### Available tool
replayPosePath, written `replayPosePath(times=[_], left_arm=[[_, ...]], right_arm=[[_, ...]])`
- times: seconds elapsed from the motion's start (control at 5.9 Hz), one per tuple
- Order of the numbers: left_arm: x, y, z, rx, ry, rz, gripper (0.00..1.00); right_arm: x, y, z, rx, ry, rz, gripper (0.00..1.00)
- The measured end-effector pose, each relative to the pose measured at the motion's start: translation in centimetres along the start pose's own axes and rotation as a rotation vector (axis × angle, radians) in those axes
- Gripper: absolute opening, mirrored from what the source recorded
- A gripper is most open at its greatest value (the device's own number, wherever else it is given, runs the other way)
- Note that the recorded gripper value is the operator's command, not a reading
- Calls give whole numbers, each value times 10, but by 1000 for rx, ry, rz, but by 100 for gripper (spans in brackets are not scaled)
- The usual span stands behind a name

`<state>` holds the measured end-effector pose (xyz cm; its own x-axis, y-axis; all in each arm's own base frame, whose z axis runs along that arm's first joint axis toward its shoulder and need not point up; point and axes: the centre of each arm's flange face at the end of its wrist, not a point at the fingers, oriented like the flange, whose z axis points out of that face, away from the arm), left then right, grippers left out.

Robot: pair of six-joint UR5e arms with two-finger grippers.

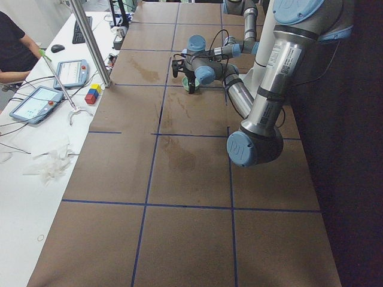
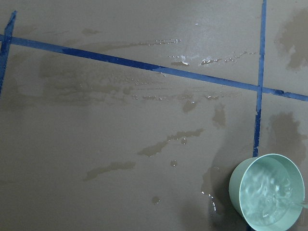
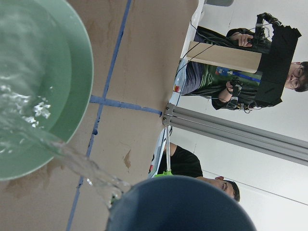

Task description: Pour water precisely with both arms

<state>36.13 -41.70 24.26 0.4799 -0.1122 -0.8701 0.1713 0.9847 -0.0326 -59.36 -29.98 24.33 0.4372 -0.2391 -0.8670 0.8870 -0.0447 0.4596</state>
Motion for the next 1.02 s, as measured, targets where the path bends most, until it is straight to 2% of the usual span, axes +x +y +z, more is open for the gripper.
replayPosePath(times=[0.34, 0.51, 0.68, 0.85, 1.02], left_arm=[[0, 0, 0, 0, -1, 0, 100], [0, 0, 0, 0, -1, 0, 100], [0, 0, 0, 0, 0, 0, 100], [0, 0, 0, 1, 0, 0, 100], [0, 0, 0, 1, 0, 0, 100]], right_arm=[[6, -2, 1, -2, 4, -87, 7], [13, -4, 2, 1, 7, -83, 7], [23, -6, 1, 8, 8, 1, 7], [28, -6, 0, 19, -3, 156, 8], [30, -6, -1, 33, -32, 349, 7]])
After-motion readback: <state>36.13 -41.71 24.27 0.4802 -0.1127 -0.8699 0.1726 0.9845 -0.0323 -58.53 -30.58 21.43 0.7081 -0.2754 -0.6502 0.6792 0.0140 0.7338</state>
